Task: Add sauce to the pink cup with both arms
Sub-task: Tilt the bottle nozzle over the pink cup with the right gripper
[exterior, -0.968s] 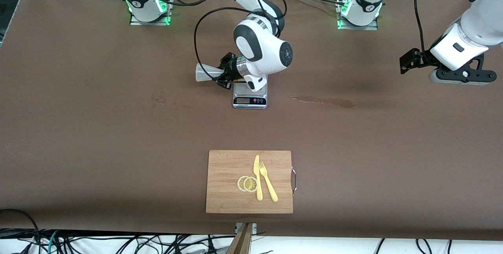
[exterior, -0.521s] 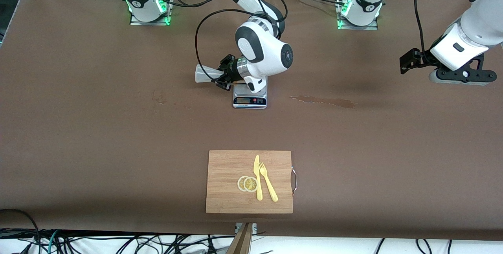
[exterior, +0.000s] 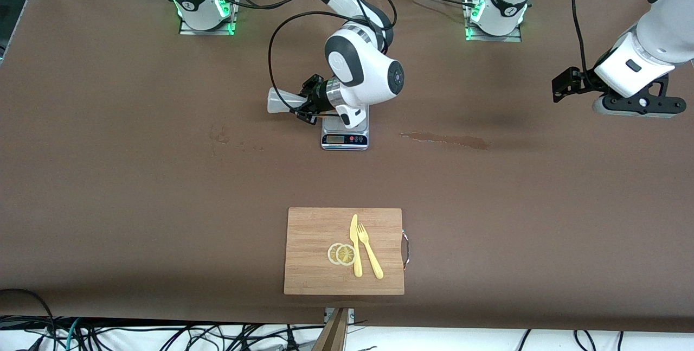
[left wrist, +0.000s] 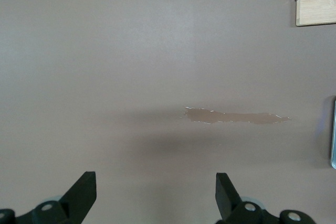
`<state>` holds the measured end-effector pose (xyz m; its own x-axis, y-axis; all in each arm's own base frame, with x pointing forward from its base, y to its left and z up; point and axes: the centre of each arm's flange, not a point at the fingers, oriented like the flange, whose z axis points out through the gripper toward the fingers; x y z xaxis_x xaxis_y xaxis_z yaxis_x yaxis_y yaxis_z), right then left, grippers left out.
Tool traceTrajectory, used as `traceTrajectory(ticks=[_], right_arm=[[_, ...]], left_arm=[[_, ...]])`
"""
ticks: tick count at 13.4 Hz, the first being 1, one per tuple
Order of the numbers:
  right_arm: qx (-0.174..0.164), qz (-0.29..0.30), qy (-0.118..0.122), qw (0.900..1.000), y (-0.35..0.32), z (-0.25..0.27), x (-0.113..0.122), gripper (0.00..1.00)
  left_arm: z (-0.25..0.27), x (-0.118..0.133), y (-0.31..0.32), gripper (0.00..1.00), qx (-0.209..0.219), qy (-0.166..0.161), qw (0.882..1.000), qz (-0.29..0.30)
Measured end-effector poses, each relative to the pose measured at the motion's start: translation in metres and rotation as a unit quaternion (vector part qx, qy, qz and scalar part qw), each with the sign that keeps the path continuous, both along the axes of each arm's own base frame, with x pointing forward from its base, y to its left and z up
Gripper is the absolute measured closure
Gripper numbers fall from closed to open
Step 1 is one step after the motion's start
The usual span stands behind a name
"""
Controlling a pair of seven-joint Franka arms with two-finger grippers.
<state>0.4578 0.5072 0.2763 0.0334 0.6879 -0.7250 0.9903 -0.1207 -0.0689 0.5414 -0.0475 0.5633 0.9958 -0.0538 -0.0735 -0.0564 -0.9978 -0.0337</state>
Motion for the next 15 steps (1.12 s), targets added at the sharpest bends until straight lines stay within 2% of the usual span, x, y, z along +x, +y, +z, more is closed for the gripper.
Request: traceTrajectory(ticks=[4, 9, 15], right_arm=[[-0.006, 0.009, -0.007, 1.000, 0.010, 0.005, -0.011, 0.62], [-0.021, 0.017, -0.025, 0.999, 0.012, 0.013, -0.011, 0.62], [-0.015, 0.017, -0.026, 0.999, 0.013, 0.015, -0.011, 0.62]], left_arm=[[0.000, 0.000, 0.000, 0.00, 0.000, 0.000, 1.000, 0.000], [0.000, 0.000, 0.000, 0.00, 0.000, 0.000, 1.000, 0.000], [0.000, 0.000, 0.000, 0.00, 0.000, 0.000, 1.000, 0.000]])
